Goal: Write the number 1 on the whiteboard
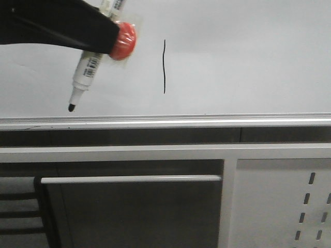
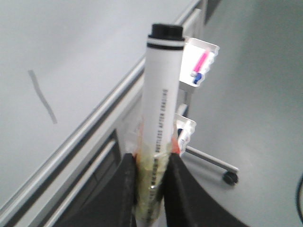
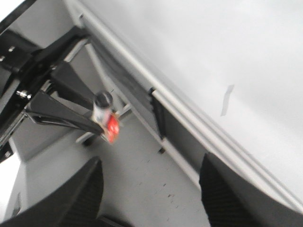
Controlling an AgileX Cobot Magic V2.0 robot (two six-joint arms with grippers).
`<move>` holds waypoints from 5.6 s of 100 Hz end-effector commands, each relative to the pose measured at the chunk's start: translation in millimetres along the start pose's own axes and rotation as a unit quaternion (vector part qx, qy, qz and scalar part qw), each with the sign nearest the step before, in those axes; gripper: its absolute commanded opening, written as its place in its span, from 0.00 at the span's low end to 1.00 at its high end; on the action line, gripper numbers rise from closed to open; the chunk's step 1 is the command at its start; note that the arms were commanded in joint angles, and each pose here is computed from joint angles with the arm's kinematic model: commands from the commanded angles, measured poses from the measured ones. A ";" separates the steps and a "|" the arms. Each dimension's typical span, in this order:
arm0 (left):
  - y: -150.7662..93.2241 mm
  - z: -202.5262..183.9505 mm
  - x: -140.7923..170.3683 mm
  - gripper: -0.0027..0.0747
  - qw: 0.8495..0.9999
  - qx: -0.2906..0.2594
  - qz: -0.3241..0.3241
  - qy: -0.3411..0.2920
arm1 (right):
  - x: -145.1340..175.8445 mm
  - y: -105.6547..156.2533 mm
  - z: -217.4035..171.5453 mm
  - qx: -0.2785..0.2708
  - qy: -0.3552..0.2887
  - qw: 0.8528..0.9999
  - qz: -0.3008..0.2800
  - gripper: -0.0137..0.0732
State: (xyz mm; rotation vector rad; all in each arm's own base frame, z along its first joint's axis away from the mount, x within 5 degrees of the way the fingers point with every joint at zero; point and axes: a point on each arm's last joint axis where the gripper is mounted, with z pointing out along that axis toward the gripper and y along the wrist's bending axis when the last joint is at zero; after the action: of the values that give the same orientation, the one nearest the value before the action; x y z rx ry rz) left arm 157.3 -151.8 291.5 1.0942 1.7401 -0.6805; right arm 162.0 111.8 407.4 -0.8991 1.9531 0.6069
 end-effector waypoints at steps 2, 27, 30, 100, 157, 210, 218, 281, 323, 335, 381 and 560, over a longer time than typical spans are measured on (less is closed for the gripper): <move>6.4 -17.6 -8.8 0.01 0.994 -0.079 -0.055 -0.057 | -9.4 0.5 -28.1 0.037 -0.062 0.997 0.005 0.62; 15.5 -50.6 0.2 0.01 0.964 -0.218 -0.107 -0.108 | 11.1 4.1 -41.4 0.081 -0.121 0.989 0.025 0.62; 15.6 -50.7 -0.6 0.01 0.964 -0.218 -0.108 -0.110 | 13.0 4.2 -41.2 0.082 -0.129 0.988 0.031 0.62; 56.0 1.1 -25.3 0.01 0.967 -0.248 -0.048 -0.037 | 21.0 1.1 -37.6 0.095 -0.157 0.981 0.057 0.62; 81.3 19.6 -29.6 0.01 0.951 -0.310 -0.002 0.011 | 20.0 0.2 -38.1 0.101 -0.162 0.980 0.049 0.62; 84.2 27.6 -23.3 0.01 0.951 -0.308 -0.006 0.027 | 19.5 -0.2 -38.3 0.104 -0.165 0.980 0.049 0.62; 84.2 27.6 -23.3 0.01 0.951 -0.308 -0.006 0.027 | 19.5 -0.2 -38.3 0.104 -0.165 0.980 0.049 0.62; 87.7 25.6 -21.4 0.45 0.943 -0.330 -0.011 0.034 | 19.5 -0.2 -38.3 0.104 -0.165 0.980 0.049 0.62; 86.7 19.5 -23.9 0.64 0.940 -0.338 -0.040 0.023 | 19.4 -0.4 -38.4 0.104 -0.165 0.979 0.049 0.62; 84.5 6.1 -29.0 0.68 0.932 -0.356 -0.060 0.006 | 19.4 -0.4 -38.4 0.104 -0.165 0.979 0.049 0.62; 38.2 -82.5 -28.9 0.44 0.919 -0.370 -0.075 -0.114 | 18.8 5.3 -55.0 0.127 -0.205 0.969 0.042 0.27; -34.1 -145.5 75.2 0.01 0.908 -0.317 -0.071 -0.266 | 188.4 34.5 -62.8 0.225 -0.335 0.913 0.056 0.11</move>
State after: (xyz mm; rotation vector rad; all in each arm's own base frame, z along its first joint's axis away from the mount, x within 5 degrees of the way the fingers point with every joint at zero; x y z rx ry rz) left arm 55.8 -18.0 272.5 0.3227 1.4073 -0.2950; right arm 36.2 25.6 266.7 -0.2794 1.4764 0.4352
